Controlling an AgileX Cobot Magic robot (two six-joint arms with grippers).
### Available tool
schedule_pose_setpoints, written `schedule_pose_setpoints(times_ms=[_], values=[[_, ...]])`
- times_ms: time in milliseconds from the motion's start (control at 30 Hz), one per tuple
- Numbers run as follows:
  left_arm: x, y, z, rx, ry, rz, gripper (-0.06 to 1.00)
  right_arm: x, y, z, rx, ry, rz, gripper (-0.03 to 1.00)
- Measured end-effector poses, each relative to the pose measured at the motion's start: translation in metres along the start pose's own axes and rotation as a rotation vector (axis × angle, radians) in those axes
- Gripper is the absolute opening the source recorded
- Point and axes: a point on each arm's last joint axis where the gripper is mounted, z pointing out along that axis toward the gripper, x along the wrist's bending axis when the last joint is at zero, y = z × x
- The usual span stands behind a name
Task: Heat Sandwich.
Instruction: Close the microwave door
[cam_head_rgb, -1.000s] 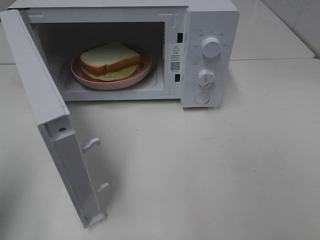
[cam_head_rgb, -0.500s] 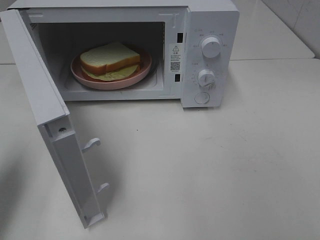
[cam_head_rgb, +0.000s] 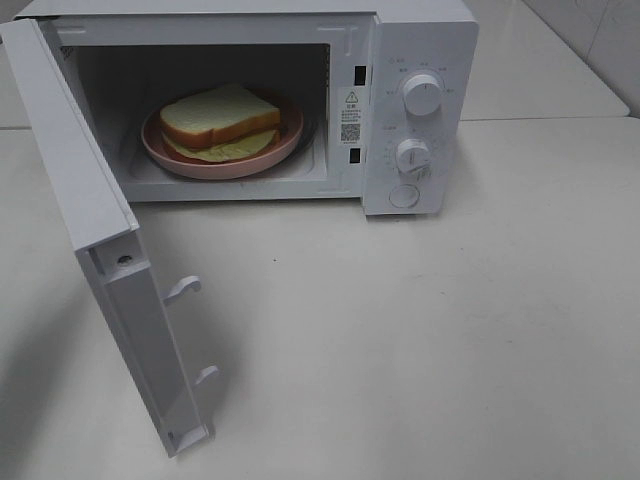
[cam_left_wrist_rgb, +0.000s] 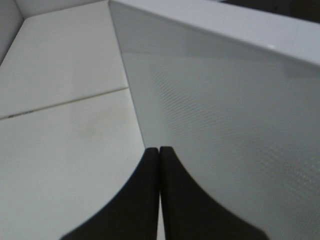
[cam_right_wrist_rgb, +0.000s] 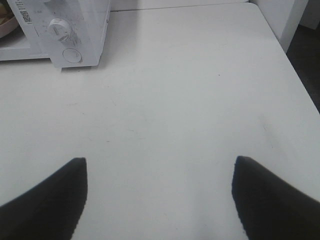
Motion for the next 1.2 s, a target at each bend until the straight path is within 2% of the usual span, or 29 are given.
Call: schedule_pose_setpoints(times_ms=[167, 367, 500, 700, 800, 1067, 1200], values=[[-0.006, -0.001, 0.011, -0.067, -0.055, 0.006, 0.0, 0.0, 0.0, 0.0, 0.0, 0.0, 0.0, 0.77], [-0.02, -0.007, 0.025, -0.128, -0.201, 0.009, 0.0, 0.0, 0.0, 0.0, 0.0, 0.0, 0.0, 0.77], [-0.024, -0.015, 0.031, -0.1, -0.229, -0.021, 0.0, 0.0, 0.0, 0.0, 0.0, 0.001, 0.0, 0.77], [-0.043, -0.027, 0.041, -0.047, -0.295, -0.029, 0.0, 0.0, 0.0, 0.0, 0.0, 0.001, 0.0, 0.77], [-0.048, -0.027, 0.044, -0.045, -0.296, -0.027, 0.0, 0.0, 0.0, 0.0, 0.0, 0.001, 0.0, 0.77], [-0.065, -0.023, 0.055, -0.054, -0.216, -0.044, 0.0, 0.0, 0.0, 0.0, 0.0, 0.001, 0.0, 0.77], [-0.075, -0.02, 0.063, -0.061, -0.208, -0.05, 0.0, 0.0, 0.0, 0.0, 0.0, 0.001, 0.0, 0.77]])
